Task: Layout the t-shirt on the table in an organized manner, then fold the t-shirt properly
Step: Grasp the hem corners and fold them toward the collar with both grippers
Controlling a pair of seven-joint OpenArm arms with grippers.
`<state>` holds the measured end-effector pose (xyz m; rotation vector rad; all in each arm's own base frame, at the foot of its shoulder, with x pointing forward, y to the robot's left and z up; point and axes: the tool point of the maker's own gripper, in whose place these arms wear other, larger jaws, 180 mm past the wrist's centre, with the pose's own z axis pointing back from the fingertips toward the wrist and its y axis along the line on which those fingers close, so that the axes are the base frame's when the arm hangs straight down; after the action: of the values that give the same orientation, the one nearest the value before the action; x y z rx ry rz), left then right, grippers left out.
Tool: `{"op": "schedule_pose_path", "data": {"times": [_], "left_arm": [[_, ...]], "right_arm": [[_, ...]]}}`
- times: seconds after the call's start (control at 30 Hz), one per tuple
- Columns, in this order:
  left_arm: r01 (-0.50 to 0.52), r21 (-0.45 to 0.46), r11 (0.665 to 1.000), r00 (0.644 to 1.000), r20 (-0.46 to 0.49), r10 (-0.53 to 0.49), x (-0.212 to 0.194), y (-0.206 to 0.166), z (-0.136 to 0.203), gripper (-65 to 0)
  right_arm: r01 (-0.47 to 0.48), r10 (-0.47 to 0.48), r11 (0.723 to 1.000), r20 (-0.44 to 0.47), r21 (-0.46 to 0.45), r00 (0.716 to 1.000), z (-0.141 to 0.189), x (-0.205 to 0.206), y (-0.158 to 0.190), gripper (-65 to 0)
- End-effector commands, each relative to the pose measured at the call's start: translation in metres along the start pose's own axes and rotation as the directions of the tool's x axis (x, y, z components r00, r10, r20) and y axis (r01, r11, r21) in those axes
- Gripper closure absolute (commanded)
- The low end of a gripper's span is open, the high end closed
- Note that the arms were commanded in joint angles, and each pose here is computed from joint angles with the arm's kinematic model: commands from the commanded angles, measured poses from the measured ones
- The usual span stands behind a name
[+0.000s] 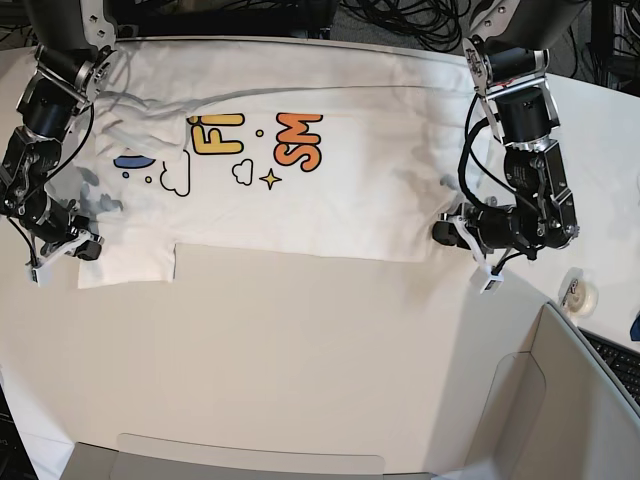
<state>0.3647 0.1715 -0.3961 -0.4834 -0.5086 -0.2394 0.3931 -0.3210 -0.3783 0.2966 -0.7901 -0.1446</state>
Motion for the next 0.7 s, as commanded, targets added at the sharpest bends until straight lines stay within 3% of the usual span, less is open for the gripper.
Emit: {"op": "schedule_pose_path", "data": {"times": [0.0,0.23,0.67], "left_arm": [[0.046,0.04,0.998,0.998,0.032,-0.047,0.02,0.005,0.016,0.0],[0.164,0.142,0.976,0.984,0.042,-0.171,0.028,-0.002,0.048,0.0],[0.303,0.263,0.916,0.947,0.027,-0.321,-0.002,-0.02,0.086,0.0]], "right_arm": [[-0.046,0.047,0.999,0.038,-0.025,0.998,0.013,0.022,-0.005,0.0],[-0.207,0.213,0.972,0.053,-0.11,0.976,0.05,0.036,-0.001,0.0],[-0.438,0.451,0.876,0.024,-0.204,0.892,0.107,0.008,0.02,0.0]]}}
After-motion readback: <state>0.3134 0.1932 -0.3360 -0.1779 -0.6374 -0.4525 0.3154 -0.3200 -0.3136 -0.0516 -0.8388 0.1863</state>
